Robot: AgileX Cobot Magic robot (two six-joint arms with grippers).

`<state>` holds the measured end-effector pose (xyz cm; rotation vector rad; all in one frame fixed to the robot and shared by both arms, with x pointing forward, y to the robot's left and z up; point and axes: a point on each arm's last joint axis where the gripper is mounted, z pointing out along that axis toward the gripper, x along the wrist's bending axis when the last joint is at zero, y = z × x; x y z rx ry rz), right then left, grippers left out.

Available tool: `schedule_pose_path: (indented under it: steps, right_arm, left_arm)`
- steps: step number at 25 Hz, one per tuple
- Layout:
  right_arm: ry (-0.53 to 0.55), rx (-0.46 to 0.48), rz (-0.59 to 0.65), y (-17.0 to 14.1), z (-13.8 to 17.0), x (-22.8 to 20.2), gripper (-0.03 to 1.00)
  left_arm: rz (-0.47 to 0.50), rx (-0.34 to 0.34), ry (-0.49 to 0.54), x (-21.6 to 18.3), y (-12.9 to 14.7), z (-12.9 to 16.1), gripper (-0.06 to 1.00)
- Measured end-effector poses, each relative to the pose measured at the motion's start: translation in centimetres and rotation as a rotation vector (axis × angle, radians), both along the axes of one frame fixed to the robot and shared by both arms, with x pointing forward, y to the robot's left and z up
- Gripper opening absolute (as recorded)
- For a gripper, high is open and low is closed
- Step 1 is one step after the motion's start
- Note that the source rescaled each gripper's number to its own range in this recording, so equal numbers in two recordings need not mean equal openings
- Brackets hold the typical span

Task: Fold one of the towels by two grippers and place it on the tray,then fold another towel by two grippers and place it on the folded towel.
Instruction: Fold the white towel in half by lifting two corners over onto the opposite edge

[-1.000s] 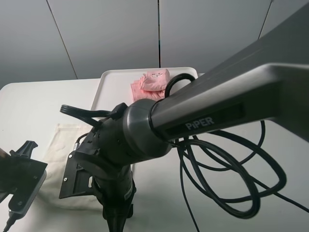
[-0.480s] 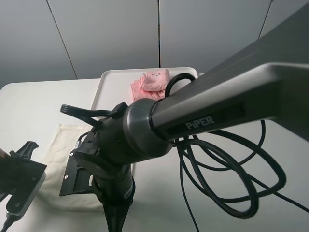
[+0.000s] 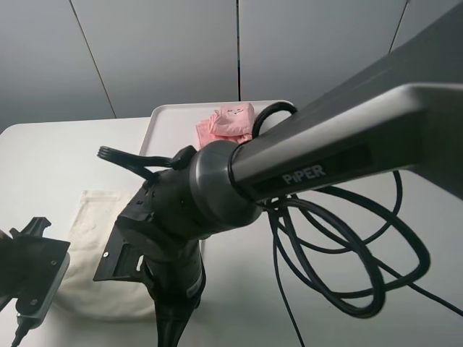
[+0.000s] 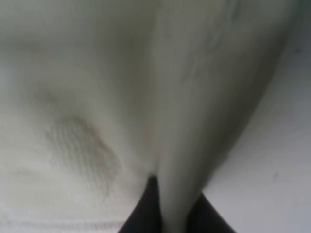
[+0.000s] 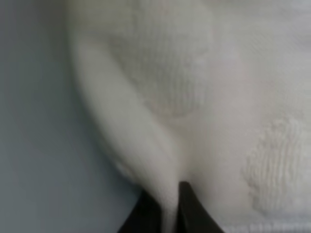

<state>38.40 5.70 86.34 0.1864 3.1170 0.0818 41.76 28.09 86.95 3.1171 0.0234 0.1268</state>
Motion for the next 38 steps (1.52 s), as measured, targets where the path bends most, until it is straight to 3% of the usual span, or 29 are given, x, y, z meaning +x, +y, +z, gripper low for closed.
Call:
schedule_pose_path:
  steps: [12, 21, 29, 38]
  right_arm:
    - [-0.059, 0.085, -0.131, -1.6, 6.4, 2.2, 0.00]
    - [-0.103, 0.039, -0.245, -2.3, 6.8, 2.6, 0.00]
    - [-0.233, 0.049, -0.387, -2.5, 7.0, 3.8, 0.00]
    - [-0.383, 0.135, -0.506, -2.3, 7.6, 5.2, 0.00]
  left_arm:
    - [0.349, -0.101, -0.156, 1.0, -0.3, 3.4, 0.00]
    - [0.651, -0.269, -0.211, 0.9, -1.0, 5.4, 0.00]
    - [0.821, -0.326, -0.255, 1.5, -0.9, 5.6, 0.00]
    - [0.935, -0.394, -0.368, 2.5, -0.6, 6.1, 0.00]
